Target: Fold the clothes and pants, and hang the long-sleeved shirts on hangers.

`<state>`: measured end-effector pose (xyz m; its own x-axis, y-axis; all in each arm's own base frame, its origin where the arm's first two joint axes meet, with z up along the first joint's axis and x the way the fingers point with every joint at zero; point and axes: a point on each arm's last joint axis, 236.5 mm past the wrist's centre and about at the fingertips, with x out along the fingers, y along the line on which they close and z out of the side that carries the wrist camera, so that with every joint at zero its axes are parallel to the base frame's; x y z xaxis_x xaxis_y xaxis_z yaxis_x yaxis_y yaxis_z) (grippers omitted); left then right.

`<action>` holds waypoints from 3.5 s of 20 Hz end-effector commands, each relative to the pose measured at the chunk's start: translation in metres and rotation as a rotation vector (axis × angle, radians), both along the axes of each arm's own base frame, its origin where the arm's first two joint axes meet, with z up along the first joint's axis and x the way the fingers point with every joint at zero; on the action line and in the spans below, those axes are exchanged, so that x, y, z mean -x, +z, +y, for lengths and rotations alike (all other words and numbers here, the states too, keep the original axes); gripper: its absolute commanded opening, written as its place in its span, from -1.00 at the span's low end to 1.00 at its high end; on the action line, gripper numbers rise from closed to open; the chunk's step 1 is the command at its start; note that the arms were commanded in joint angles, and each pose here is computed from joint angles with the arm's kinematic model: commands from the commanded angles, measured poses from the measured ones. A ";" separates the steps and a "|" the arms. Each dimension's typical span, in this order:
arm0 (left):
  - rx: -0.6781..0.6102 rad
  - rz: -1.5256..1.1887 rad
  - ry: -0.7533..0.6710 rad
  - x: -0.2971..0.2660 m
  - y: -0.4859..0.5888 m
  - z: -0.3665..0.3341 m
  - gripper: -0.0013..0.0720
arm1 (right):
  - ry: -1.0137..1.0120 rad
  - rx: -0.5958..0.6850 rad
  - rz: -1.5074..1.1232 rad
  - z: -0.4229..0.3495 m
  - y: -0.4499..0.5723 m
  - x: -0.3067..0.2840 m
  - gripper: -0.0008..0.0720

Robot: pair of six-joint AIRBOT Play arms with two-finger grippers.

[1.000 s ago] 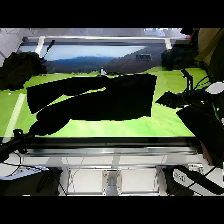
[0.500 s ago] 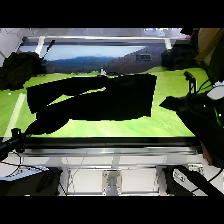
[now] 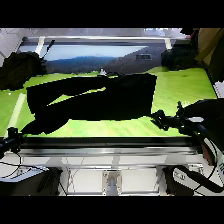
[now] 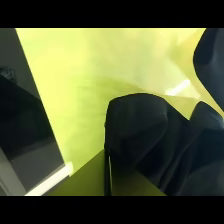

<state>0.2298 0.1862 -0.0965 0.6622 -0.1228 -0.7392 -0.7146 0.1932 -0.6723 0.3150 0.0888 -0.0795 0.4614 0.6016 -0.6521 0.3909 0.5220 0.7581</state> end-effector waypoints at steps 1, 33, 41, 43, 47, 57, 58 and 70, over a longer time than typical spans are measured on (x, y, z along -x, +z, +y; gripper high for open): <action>-0.006 -0.017 -0.004 -0.003 0.007 -0.001 -0.95 | -0.154 -0.008 0.004 -0.006 -0.024 -0.021 0.22; -0.479 -0.063 -0.153 -0.014 0.158 0.065 -0.95 | 0.006 0.410 0.012 -0.138 0.068 0.065 -0.91; -0.359 0.188 -0.259 0.037 0.097 0.037 -0.95 | 0.070 0.505 0.136 -0.153 0.038 0.098 -0.91; -0.378 0.346 -0.254 0.071 0.072 0.046 -0.95 | 0.072 0.512 0.140 -0.154 0.037 0.099 -0.91; -0.390 0.385 -0.224 0.079 0.059 0.050 -0.95 | 0.072 0.519 0.142 -0.156 0.036 0.099 -0.91; -0.447 -0.137 -0.058 -0.055 0.150 0.047 -0.95 | -0.102 0.517 -0.041 -0.170 0.070 0.046 -0.91; -0.474 -0.172 -0.079 -0.068 0.167 0.045 -0.95 | -0.112 0.518 -0.075 -0.172 0.083 0.038 -0.91; -0.552 0.216 -0.294 0.013 0.133 0.035 -0.95 | 0.060 0.586 0.123 -0.173 0.054 0.091 -0.91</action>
<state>0.2566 0.2301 0.0786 0.6293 0.1871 -0.7543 -0.6246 0.6993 -0.3476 0.2545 -0.0939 0.0079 0.4547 0.1177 -0.8829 0.3973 0.8603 0.3193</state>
